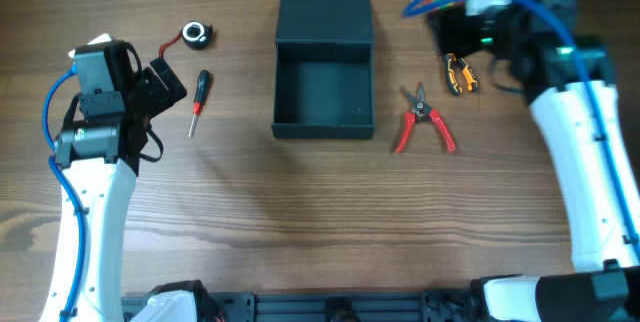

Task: Pack container
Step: 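Carry the screwdriver case into the green box and lower it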

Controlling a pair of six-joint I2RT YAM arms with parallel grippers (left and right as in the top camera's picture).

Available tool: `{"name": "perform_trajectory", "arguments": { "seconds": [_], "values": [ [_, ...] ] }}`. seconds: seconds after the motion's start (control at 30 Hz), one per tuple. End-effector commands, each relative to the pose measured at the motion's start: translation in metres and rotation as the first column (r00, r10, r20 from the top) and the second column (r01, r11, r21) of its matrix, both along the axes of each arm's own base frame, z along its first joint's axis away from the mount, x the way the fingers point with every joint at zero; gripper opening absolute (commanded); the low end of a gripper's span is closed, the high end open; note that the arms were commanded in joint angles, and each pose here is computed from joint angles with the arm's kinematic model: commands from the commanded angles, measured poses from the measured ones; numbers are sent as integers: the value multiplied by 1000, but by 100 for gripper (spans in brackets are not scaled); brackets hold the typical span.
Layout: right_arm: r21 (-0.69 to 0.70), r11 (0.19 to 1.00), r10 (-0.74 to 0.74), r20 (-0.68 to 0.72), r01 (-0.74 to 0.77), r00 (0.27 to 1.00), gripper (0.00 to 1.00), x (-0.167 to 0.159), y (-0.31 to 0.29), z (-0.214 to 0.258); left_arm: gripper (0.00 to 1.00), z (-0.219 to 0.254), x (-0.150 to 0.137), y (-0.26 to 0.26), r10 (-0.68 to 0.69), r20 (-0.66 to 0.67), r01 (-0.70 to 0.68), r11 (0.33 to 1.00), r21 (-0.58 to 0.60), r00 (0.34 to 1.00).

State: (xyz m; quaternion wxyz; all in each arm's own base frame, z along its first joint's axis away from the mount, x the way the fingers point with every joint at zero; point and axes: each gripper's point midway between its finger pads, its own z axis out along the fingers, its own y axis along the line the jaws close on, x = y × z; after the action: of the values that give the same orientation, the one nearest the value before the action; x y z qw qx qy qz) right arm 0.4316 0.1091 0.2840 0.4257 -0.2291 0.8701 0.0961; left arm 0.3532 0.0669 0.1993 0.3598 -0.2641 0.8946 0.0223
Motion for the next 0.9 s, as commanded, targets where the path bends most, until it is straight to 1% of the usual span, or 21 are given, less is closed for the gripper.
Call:
{"name": "perform_trajectory", "arguments": {
  "seconds": [0.0, 0.1, 0.13, 0.23, 0.27, 0.47, 0.57, 0.7, 0.8, 0.87],
  "values": [
    [-40, 973, 229, 63, -227, 971, 4, -8, 69, 2, 100, 7, 4, 0, -15, 13, 15, 1000, 4, 1000],
    [-73, 960, 275, 50, -271, 960, 4, -3, 100, -17, 100, 7, 4, 0, -16, 13, 16, 1000, 4, 1000],
    [-88, 949, 308, 42, -304, 950, 4, -2, 112, -27, 100, 7, 4, 0, -15, 13, 15, 1000, 4, 1000],
    [-134, 928, 348, -10, -347, 937, 4, 5, 136, -60, 100, 7, 4, 0, -15, 13, 15, 1000, 4, 1000],
    [-194, 915, 355, -39, -355, 934, 4, 18, 149, -83, 100, 7, 4, 0, -16, 13, 16, 1000, 3, 1000],
    [-243, 896, 368, -59, -371, 928, 4, 43, 166, -111, 100, 7, 4, 0, -16, 13, 16, 1000, 3, 1000],
    [-244, 889, 373, -106, -388, 922, 4, 44, 170, -135, 100, 7, 4, 0, -15, 13, 15, 1000, 4, 1000],
    [-285, 846, 430, -136, -451, 893, 4, 43, 174, -159, 100, 7, 4, 0, -15, 13, 15, 1000, 4, 1000],
    [-260, 794, 532, -137, -549, 835, 4, 34, 186, -164, 100, 7, 4, 0, -15, 13, 15, 1000, 4, 1000],
    [-269, 770, 564, -139, -579, 814, 4, 32, 189, -169, 100, 7, 4, 0, -15, 13, 15, 1000, 4, 1000]
  ]
}}
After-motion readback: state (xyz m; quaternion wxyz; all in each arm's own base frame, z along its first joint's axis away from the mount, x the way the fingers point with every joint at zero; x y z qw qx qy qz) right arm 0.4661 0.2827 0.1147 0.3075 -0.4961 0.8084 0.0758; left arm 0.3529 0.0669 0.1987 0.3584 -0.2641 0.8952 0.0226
